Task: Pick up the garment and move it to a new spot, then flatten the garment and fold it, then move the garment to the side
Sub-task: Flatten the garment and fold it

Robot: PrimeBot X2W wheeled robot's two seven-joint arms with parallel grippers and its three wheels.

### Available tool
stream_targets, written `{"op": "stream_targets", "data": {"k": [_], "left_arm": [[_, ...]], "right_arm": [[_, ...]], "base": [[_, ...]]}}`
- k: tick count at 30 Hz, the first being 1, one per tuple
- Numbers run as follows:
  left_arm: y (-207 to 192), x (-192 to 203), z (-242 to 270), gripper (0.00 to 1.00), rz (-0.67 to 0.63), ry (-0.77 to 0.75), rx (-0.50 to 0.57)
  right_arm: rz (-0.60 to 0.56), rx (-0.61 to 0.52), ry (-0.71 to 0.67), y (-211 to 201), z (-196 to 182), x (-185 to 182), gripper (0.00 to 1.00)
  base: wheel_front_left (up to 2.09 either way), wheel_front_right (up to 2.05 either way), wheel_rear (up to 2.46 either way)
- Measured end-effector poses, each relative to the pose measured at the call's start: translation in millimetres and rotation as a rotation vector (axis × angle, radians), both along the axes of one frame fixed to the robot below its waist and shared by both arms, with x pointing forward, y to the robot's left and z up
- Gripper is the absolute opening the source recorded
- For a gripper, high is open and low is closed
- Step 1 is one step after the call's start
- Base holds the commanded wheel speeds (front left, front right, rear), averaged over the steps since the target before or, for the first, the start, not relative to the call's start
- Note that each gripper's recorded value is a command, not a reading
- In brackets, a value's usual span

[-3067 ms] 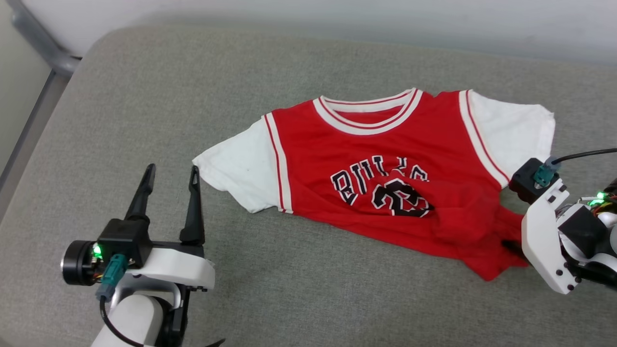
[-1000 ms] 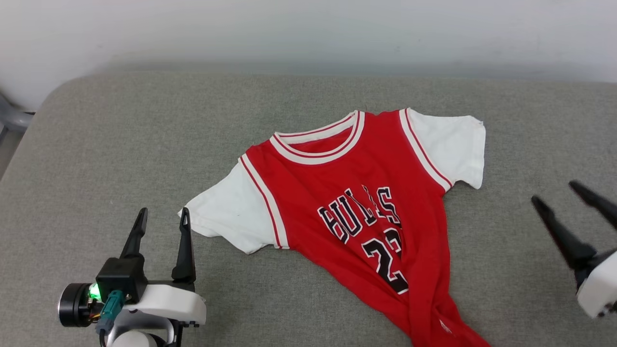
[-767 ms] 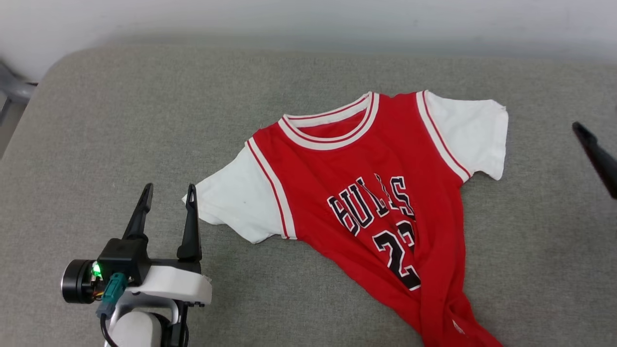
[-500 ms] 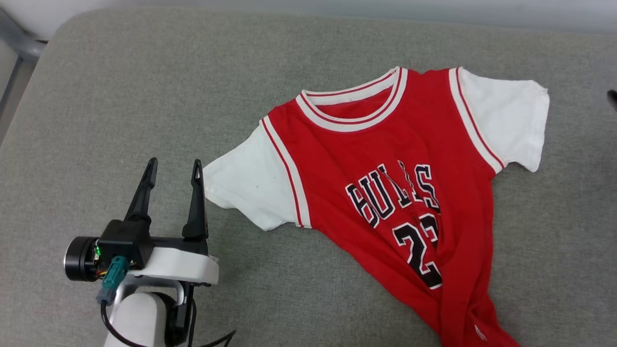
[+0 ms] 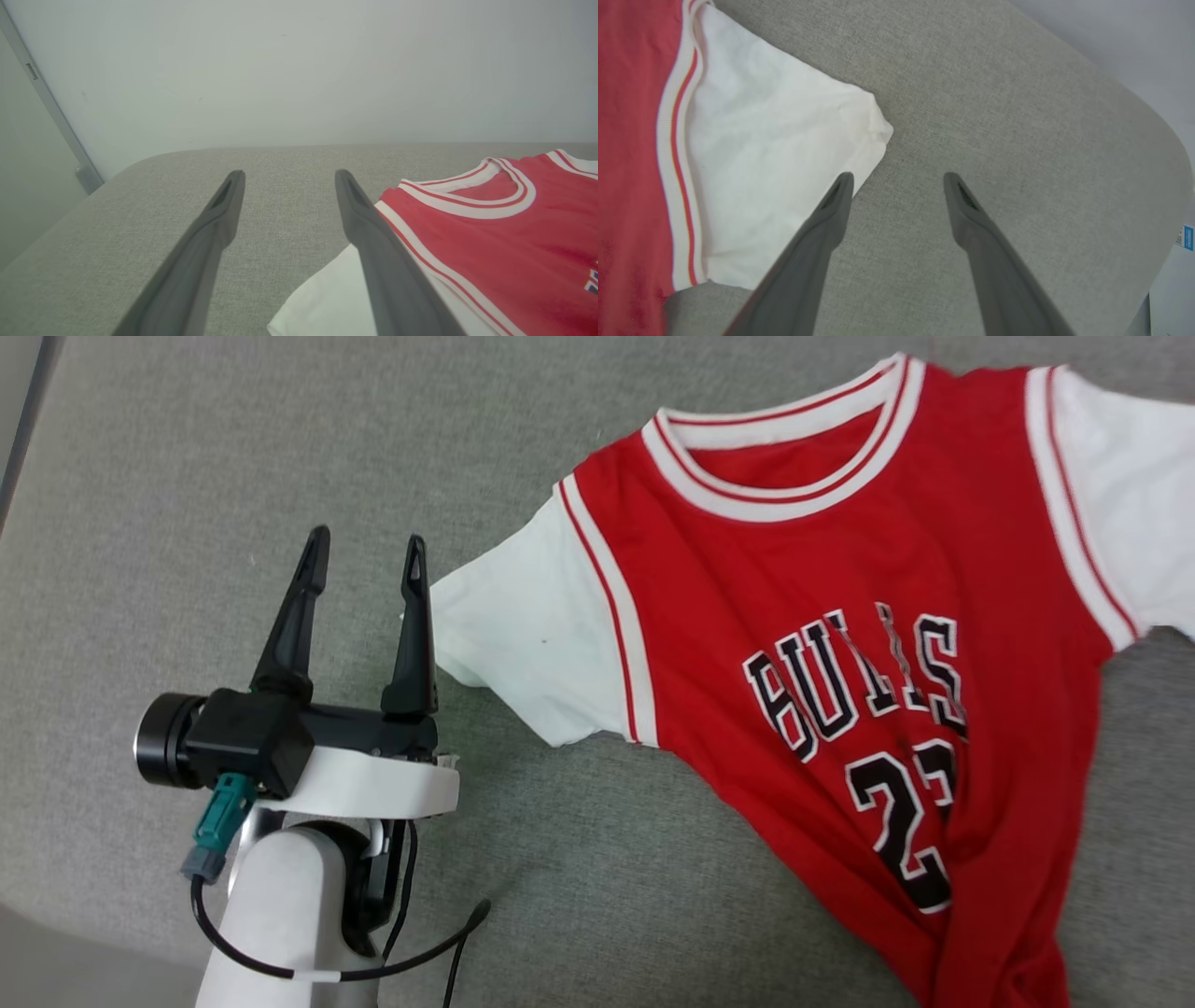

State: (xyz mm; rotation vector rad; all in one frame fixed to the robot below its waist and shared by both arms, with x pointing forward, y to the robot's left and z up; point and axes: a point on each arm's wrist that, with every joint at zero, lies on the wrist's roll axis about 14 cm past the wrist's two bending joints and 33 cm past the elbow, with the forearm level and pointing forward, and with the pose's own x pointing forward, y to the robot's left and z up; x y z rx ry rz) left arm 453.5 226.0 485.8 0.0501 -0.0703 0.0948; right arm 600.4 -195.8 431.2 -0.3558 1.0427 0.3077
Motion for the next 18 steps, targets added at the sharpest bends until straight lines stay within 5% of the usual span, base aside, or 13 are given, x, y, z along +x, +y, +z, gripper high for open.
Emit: {"op": "stream_targets", "data": {"k": [13, 14, 15, 18], "left_arm": [[15, 7, -24, 1.00, 0.045, 0.057, 0.014], [15, 7, -24, 1.00, 0.047, 0.057, 0.015], [15, 7, -24, 1.00, 0.048, 0.057, 0.014], [15, 6, -21, 1.00, 0.048, 0.051, 0.012]], "right_arm": [[-0.005, 0.017, 0.155, 17, -89, 6, 1.00], [-0.005, 0.022, 0.152, 17, -89, 5, 0.84], [-0.005, 0.027, 0.145, 17, -88, 5, 0.02], [0.004, 0.052, 0.110, 23, -81, 6, 0.00]], "base": [[0.00, 0.00, 0.00], [0.00, 0.00, 0.00], [0.00, 0.00, 0.00], [0.00, 0.00, 0.00]]}}
